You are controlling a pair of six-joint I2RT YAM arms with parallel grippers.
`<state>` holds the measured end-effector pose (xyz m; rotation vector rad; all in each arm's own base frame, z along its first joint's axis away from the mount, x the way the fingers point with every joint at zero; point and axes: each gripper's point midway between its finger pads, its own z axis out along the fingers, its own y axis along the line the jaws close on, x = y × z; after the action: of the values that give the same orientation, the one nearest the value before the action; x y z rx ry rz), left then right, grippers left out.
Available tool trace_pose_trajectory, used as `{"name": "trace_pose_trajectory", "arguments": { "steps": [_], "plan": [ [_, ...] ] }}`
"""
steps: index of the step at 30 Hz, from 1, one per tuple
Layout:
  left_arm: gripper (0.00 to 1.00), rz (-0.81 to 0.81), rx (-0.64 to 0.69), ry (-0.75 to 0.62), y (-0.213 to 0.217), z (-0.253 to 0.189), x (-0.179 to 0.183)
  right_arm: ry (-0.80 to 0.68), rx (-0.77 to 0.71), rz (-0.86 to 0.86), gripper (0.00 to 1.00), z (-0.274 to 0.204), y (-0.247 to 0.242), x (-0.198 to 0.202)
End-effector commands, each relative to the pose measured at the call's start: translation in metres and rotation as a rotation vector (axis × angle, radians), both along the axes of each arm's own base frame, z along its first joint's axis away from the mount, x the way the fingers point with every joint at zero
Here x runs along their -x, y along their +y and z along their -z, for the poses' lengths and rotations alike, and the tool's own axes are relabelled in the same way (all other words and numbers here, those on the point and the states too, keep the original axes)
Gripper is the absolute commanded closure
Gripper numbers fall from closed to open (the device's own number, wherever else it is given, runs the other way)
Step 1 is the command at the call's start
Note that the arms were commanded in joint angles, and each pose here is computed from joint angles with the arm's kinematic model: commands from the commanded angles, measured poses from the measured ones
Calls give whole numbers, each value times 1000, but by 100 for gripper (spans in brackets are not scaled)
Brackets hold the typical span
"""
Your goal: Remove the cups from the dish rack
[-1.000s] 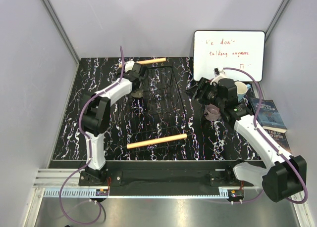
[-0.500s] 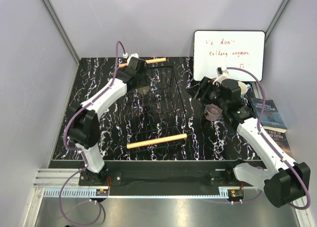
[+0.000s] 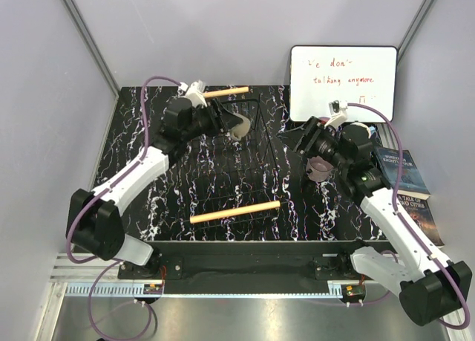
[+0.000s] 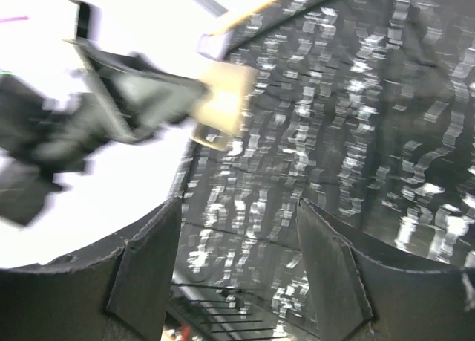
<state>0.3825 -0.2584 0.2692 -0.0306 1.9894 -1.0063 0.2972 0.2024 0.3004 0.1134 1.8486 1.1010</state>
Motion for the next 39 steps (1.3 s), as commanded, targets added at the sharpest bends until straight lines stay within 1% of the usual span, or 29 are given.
{"name": "trace_pose_trajectory", "arguments": {
  "steps": [1,2,3,4,5,6,8,9,11,18,24,28,37,39],
  "plan": [
    [100,261,338,-192,-28,-60,39,-155,-153,-133,29,-50,16,25],
    [100,267,404,-160,-26,-60,43,-155,-178,-164,29,-53,20,30],
    [100,311,463,-241,-25,-76,51,-151,-191,-178,30,-51,21,33],
    [100,311,491,-216,-22,-63,53,-173,-210,-203,30,-57,23,38],
    [100,317,548,-175,-22,-61,54,-168,-228,-215,31,-58,24,40],
    [100,343,594,-239,-19,-72,59,-160,-231,-224,32,-53,25,41],
    [100,354,667,-204,-15,-70,62,-156,-226,-257,35,-50,30,45],
    [100,374,693,-230,-15,-71,63,-149,-214,-265,34,-46,32,47],
    [100,389,734,-218,-14,-73,63,-144,-179,-261,35,-38,34,49],
    [100,413,731,-201,-23,-75,61,-135,-156,-280,35,-32,43,48],
    [100,457,701,-189,-41,-78,75,-129,-146,-292,36,-28,56,35],
    [100,495,673,-181,-57,-76,92,-158,-132,-271,36,-32,57,28],
    [100,516,670,-159,-67,-69,100,-198,-125,-246,37,-39,54,26],
    [100,535,676,-159,-73,-71,105,-193,-131,-261,39,-38,56,27]
  ]
}}
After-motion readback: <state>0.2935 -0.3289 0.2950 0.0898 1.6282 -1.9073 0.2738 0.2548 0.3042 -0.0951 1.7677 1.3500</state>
